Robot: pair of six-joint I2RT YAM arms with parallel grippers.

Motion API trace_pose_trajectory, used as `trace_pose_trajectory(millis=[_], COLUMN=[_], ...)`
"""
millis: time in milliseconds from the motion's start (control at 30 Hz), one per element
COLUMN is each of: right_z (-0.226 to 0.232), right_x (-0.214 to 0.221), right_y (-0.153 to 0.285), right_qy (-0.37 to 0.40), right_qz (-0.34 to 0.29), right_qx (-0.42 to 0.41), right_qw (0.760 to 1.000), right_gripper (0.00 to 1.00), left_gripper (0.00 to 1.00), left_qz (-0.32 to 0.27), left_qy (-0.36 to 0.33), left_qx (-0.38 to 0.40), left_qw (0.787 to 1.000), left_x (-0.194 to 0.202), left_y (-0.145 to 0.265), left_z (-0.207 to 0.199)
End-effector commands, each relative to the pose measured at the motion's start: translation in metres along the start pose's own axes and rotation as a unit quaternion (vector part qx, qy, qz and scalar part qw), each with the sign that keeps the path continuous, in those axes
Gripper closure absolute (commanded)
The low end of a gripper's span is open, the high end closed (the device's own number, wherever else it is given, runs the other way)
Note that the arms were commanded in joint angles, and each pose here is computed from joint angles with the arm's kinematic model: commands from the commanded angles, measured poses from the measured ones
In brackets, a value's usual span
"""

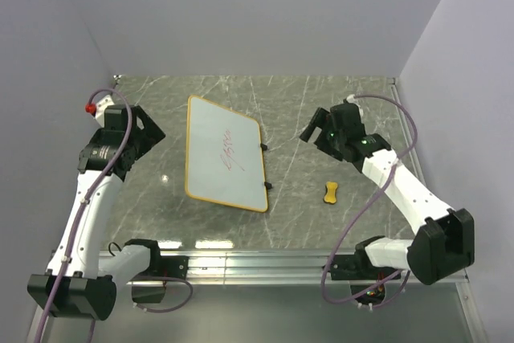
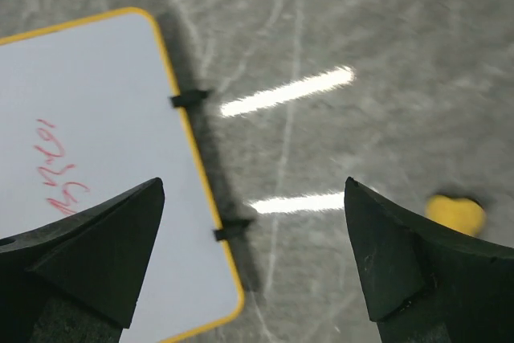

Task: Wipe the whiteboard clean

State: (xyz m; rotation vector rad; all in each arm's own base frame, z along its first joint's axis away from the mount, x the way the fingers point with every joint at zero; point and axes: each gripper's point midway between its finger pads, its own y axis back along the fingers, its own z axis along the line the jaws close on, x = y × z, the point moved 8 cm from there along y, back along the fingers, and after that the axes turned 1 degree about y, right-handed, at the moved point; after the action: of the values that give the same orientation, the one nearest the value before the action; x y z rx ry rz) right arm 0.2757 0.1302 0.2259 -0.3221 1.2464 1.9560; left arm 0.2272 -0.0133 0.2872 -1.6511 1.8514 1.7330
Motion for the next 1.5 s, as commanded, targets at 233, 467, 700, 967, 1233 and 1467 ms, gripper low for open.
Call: trace_pose_trajectory(millis=[233,467,700,967,1233,1467], right_z=[-0.07,-0.099,-0.114,-0.118,-0.107,-0.115], right_x=[0.044,0.087,0.084,0.088,0.075,0.083], right_y=[0.043,0.028,0.008,-0.013,-0.034,-0.041], right_qy=[-0.006,-0.047,0.012,0.02,0.036,0.043], right_qz=[0.064,0.107,0.108,0.124,0.128,0.143], right_qx=[0.181,0.204,0.27,0.273,0.273,0.29], right_qw=[0.981,0.972,0.957,0.954,0.953,0.945], right_gripper=[0.04,0.3,0.3,0.32,0.4,0.53], left_gripper=[0.01,0.01,0.02,0.05,0.07,0.08], left_qz=[0.035,0.038,0.041,0.046,0.049,0.059], left_qy=[-0.006,-0.006,-0.011,-0.017,-0.018,-0.032], left_qx=[0.004,0.105,0.125,0.111,0.112,0.098], left_qw=[0.999,0.994,0.991,0.993,0.992,0.993], left_x=[0.01,0.021,0.026,0.023,0.027,0.029], left_y=[-0.011,0.004,-0.001,-0.006,-0.012,-0.02], left_z=[-0.001,-0.006,-0.008,-0.01,-0.009,-0.009])
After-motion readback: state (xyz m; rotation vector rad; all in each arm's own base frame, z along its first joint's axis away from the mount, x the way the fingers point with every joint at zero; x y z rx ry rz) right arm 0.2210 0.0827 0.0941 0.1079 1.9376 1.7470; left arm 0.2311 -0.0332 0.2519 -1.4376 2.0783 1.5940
